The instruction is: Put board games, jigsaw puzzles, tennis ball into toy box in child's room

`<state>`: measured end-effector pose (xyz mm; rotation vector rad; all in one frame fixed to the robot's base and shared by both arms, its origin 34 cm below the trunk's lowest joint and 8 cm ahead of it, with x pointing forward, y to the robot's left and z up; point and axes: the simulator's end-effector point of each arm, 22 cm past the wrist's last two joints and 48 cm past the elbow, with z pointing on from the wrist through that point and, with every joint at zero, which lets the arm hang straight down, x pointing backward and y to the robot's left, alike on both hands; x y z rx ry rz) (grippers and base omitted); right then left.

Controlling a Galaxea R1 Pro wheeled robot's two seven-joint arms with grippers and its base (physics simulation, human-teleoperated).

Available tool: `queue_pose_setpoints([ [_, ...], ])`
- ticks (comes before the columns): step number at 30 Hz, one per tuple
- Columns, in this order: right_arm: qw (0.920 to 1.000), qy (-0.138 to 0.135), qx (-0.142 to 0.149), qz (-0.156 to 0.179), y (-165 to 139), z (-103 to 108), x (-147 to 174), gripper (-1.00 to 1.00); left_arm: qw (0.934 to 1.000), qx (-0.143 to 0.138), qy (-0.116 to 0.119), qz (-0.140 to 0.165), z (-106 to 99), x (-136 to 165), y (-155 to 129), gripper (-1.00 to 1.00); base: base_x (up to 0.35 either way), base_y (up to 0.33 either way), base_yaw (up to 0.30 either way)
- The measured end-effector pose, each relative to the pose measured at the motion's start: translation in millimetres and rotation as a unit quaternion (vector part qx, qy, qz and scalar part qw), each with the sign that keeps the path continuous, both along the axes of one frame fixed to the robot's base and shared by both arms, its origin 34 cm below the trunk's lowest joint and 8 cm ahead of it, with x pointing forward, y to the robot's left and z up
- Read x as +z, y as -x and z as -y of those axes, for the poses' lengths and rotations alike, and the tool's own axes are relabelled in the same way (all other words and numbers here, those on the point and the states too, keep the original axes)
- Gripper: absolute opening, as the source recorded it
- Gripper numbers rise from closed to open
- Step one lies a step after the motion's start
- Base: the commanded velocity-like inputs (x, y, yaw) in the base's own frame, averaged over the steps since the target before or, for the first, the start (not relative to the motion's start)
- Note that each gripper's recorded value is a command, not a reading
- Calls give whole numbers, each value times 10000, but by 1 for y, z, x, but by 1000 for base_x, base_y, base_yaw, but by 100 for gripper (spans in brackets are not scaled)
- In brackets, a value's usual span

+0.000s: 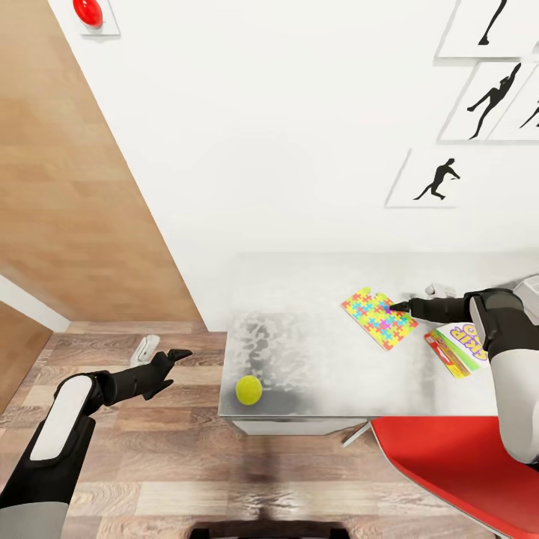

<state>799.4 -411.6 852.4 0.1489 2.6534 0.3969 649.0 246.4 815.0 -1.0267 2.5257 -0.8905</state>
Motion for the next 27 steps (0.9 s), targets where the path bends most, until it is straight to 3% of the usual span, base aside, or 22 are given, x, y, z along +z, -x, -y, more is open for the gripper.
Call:
queue_pose_setpoints([
  [27, 9999, 60, 40, 120, -1, 4, -3, 100, 10000, -7, -2, -4, 0, 0, 0, 100, 0, 0, 0],
])
